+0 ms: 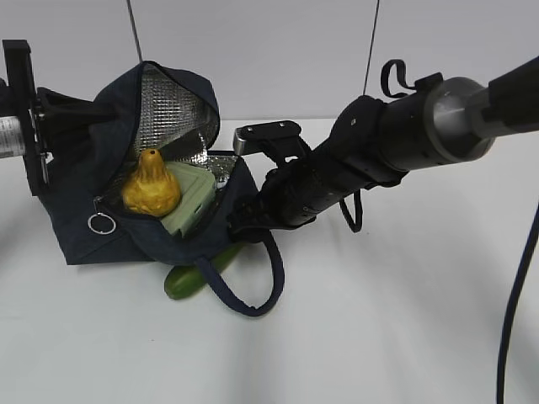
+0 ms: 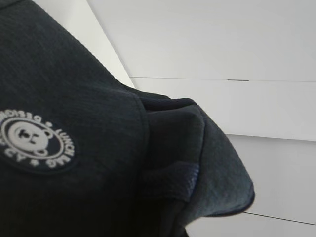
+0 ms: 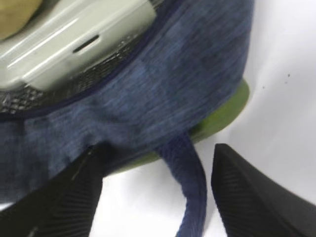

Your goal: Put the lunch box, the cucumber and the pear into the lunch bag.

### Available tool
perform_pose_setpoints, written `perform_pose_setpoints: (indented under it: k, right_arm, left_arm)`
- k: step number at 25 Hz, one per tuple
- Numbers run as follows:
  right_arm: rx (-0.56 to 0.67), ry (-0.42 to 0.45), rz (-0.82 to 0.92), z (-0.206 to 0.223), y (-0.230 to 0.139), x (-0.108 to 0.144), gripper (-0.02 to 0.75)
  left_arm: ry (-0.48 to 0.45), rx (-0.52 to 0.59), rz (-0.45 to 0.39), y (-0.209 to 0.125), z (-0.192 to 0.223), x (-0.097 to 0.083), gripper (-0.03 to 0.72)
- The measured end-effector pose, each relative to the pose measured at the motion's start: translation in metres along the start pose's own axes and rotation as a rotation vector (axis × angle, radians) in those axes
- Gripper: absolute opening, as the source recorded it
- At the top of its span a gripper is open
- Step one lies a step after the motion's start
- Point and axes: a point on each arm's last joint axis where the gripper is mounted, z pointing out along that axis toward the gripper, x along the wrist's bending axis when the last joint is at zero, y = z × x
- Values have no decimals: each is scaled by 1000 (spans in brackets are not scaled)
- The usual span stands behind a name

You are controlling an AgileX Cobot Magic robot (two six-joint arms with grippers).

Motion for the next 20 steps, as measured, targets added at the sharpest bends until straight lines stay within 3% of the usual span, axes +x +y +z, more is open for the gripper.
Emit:
perform_pose_setpoints:
  k: [9,14,20]
  right_arm:
    - [91,13,-10,-53,8,-4,523]
    - [272,122,58,-63,-7,1,435]
    - [354,251,86,-65,-12,22,398]
  left_arm:
    - [23,79,24,-21,27,-4,2]
    - [72,91,30,-32,42,-3,2]
    - [74,73,4,-27,46,-10,2]
